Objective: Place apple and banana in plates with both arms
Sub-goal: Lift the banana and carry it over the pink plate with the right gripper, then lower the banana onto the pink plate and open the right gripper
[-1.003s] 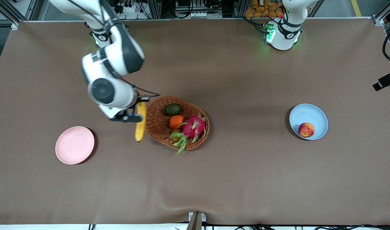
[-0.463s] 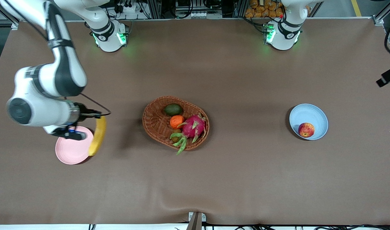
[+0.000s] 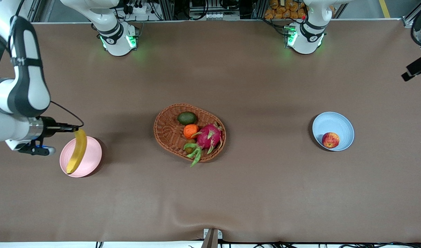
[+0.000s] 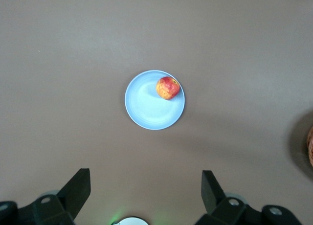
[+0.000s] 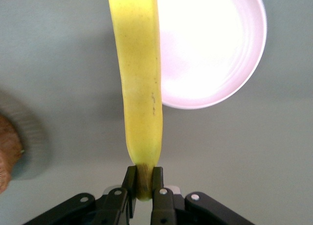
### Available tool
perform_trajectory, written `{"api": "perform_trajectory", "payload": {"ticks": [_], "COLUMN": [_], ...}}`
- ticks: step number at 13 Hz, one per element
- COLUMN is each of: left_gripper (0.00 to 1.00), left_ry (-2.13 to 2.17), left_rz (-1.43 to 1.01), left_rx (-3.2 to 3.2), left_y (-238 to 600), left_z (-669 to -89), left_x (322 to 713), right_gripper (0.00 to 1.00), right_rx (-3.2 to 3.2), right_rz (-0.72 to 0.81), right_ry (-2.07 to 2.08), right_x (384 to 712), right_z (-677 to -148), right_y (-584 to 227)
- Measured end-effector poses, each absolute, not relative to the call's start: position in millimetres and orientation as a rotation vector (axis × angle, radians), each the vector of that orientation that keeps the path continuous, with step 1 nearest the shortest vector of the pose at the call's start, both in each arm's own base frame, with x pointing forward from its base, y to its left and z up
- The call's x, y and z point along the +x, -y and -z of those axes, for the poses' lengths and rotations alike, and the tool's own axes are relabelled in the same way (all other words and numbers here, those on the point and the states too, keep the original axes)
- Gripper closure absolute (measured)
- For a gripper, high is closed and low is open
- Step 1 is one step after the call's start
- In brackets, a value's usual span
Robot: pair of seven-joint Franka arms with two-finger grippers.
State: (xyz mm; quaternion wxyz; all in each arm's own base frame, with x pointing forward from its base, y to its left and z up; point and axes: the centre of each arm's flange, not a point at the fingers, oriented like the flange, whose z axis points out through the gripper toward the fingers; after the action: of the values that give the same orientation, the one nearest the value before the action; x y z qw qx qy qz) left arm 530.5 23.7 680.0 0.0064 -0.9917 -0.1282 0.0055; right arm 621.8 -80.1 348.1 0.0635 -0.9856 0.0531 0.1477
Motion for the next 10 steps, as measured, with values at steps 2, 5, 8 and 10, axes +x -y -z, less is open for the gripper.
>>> {"api": "perform_trajectory", "payload": {"ticks": [2, 5, 8, 10], "left_gripper": [0.00, 0.00, 0.00, 0.00], "left_ry": [0.388, 0.405, 0.407, 0.394], "left_rz": [-0.035, -0.037, -0.012, 0.005], "left_rx": [-3.103, -3.102, -3.103, -3.081], "left_y": [-19.5, -26.2, -28.0, -28.4], "left_z": [-674.5, -673.9, -673.5, -672.4], "left_x": [531.0, 530.8, 533.1, 534.7], "right_gripper": [0.84, 0.83, 0.56, 0.33], "right_rx": [-2.966, -2.950, -2.945, -2.944], "right_rz": [-0.464, -0.513, -0.532, -0.529], "right_ry": [-0.123, -0.100, -0.095, -0.089], "right_x": [622.3, 620.5, 620.4, 621.3], "right_z": [-321.6, -296.0, -287.7, -288.6], "right_y": [100.5, 108.9, 106.5, 104.6]}}
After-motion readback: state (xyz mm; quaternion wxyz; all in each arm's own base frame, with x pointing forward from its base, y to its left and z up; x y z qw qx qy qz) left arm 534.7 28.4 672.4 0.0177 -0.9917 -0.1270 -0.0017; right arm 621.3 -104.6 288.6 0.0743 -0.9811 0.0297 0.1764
